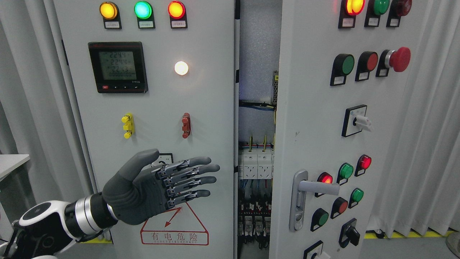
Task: Open door with both hands
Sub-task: 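Reach the left hand into the gap between the two cabinet doors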
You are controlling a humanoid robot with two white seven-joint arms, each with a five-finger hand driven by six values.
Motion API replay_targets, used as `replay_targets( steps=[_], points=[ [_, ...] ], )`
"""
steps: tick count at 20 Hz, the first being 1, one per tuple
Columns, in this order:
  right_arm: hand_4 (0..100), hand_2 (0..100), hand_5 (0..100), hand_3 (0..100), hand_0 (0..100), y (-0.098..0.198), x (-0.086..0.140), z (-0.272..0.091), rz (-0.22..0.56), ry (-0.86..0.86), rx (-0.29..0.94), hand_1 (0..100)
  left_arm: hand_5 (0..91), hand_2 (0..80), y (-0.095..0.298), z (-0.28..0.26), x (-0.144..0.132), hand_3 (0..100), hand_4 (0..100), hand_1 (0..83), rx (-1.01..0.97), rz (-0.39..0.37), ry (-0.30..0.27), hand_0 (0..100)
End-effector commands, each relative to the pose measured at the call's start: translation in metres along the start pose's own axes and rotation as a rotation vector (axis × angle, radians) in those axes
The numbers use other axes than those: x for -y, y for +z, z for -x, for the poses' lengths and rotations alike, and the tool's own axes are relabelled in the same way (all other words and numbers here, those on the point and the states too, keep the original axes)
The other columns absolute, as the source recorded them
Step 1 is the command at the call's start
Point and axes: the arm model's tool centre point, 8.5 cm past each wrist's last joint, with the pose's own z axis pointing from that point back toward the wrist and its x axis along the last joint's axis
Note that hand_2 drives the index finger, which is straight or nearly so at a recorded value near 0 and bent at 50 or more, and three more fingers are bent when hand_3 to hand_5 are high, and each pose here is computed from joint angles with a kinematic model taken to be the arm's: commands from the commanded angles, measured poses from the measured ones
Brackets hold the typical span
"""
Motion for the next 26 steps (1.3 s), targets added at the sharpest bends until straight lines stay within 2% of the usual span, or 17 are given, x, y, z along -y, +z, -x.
replay_targets(
  steps=[1, 3, 8, 10, 17, 20, 26],
  points=[
    [0, 0, 0, 0, 22, -0.002, 0.003, -0.020, 0.005, -0.003, 0.030, 0, 0.0, 2.7, -0.043, 0.005, -0.022, 3, 4, 0.0, -0.004, 0.045, 0.093, 30],
    [0, 0, 0, 0, 22, -0.002, 0.003, -0.020, 0.005, -0.003, 0.030, 0, 0.0, 2.7, -0.047, 0.013, -0.026, 3, 4, 0.0, -0.015, 0.044, 0.101, 30],
    [0, 0, 0, 0, 22, -0.002, 0.003, -0.020, 0.005, -0.003, 0.032, 0, 0.0, 2.6, -0.067, -0.004, -0.034, 3, 4, 0.0, -0.033, 0.078, 0.003, 29],
    [0, 0, 0, 0, 22, -0.002, 0.003, -0.020, 0.005, -0.003, 0.030, 0, 0.0, 2.6, -0.076, -0.005, -0.032, 3, 4, 0.0, -0.047, 0.105, 0.013, 29],
    [0, 0, 0, 0, 22, -0.002, 0.003, -0.020, 0.005, -0.003, 0.032, 0, 0.0, 2.7, -0.099, -0.005, -0.035, 3, 4, 0.0, -0.101, 0.099, -0.003, 30],
    [0, 0, 0, 0, 22, -0.002, 0.003, -0.020, 0.005, -0.003, 0.032, 0, 0.0, 2.7, -0.105, -0.016, -0.034, 3, 4, 0.0, -0.064, 0.131, 0.029, 30],
    [0, 0, 0, 0, 22, -0.002, 0.003, -0.020, 0.005, -0.003, 0.030, 0, 0.0, 2.7, -0.117, -0.027, -0.027, 3, 4, 0.0, -0.077, 0.165, 0.005, 30]
  ],
)
